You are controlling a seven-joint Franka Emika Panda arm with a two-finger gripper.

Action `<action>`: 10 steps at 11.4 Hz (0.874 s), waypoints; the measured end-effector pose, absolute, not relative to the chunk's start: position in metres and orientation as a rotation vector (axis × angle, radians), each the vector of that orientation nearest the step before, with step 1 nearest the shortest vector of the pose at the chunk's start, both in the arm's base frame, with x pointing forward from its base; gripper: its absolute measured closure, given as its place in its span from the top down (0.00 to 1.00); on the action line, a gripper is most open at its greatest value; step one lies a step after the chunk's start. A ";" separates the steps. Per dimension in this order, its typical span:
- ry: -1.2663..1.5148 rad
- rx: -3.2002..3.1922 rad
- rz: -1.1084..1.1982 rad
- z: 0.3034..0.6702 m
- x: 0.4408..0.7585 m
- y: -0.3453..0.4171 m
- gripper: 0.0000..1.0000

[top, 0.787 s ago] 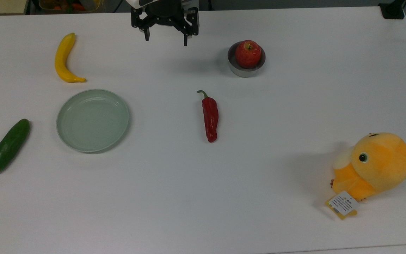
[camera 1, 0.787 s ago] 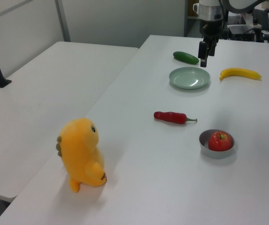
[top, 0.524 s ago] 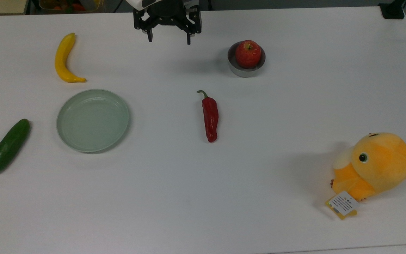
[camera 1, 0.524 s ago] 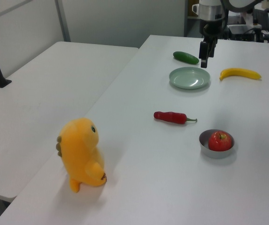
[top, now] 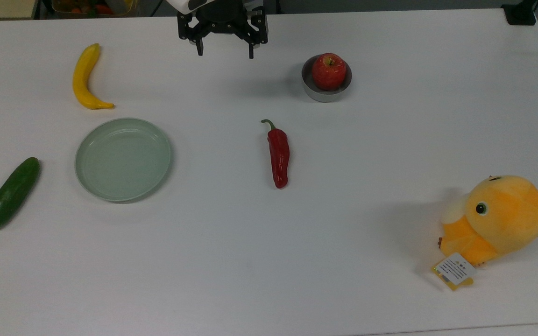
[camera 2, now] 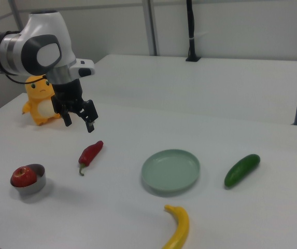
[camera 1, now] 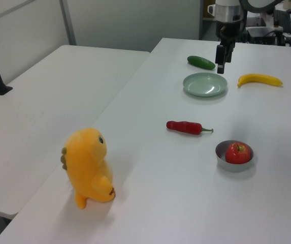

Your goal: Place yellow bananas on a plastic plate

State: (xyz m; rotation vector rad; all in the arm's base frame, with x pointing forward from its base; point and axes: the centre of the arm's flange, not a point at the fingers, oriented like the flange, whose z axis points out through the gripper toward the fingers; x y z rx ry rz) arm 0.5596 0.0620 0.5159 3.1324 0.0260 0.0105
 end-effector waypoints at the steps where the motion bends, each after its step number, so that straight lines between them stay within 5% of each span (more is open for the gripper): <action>1: 0.027 3.132 0.008 0.515 0.559 0.062 1.00; 6: 0.028 3.116 -0.064 0.492 0.554 0.050 1.00; 10: -0.063 2.981 -0.061 0.455 0.549 -0.035 1.00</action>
